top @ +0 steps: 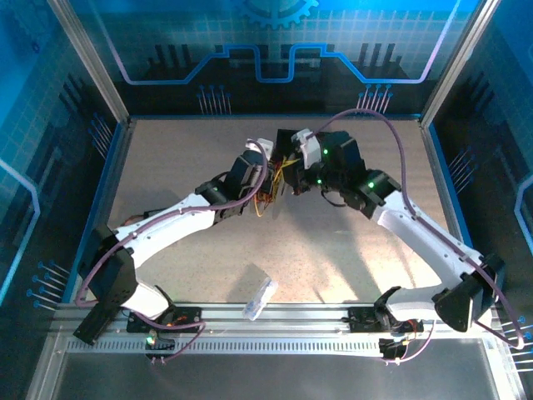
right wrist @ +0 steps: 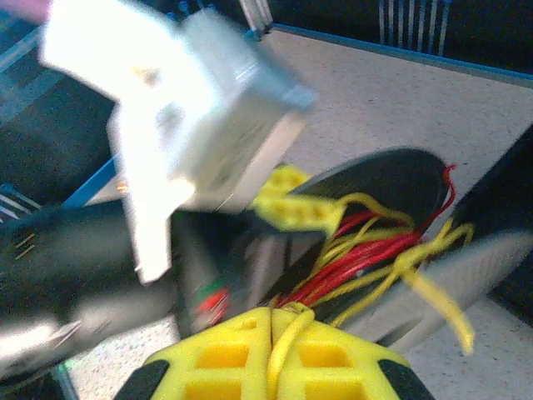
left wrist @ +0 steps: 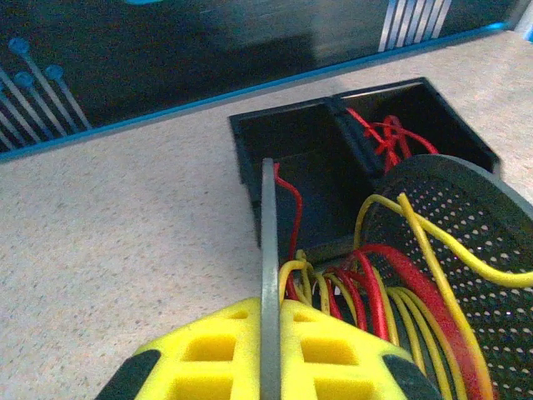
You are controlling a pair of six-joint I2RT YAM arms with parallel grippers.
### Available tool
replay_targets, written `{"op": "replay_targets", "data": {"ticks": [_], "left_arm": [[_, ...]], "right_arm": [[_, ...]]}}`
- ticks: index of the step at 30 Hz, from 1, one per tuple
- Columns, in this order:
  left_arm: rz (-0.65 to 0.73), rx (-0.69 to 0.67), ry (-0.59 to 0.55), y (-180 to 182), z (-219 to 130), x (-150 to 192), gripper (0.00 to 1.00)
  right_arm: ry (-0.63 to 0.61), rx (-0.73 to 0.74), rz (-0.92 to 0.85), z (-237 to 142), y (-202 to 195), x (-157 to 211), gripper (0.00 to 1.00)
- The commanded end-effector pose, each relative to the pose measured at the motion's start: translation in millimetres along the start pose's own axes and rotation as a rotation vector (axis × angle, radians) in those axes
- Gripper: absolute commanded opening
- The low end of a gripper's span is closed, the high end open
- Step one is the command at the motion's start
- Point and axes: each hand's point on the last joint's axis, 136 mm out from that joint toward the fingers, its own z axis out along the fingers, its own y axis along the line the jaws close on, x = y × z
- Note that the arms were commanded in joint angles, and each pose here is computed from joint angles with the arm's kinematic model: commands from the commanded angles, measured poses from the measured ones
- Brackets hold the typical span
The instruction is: Wrap the cables
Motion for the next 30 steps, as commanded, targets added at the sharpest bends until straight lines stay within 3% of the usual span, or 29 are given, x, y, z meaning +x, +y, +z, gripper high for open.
{"op": "replay_targets", "data": {"ticks": [1, 8, 12, 15, 27, 30], "left_arm": [[0.049, 0.024, -0.066, -2, -18, -20, 0.0], [0.069, 0.086, -0.046, -11, -19, -10, 0.0], [0.078, 0.174, -0.037, -24, -27, -4, 0.0], [0.082, 0.248, -0.03, -33, -36, 1, 0.0], [0.094, 0.273, -0.001, -36, -38, 7, 0.0], [0.096, 0.271, 0.0, -36, -38, 6, 0.0]], "right_arm": [[-0.063, -0.05, -0.038, -8, 7, -25, 0.0], [-0.084, -0.011, -0.055, -25, -1, -30, 0.0], [-0.038, 0.098, -0.025, -20, -50, -33, 0.0], [0.016, 0.098, 0.025, -13, -73, -28, 0.0], [-0.035, -0.052, -0.045, -38, -35, -36, 0.0], [-0.029, -0.093, -0.053, -43, -27, -27, 0.15]]}}
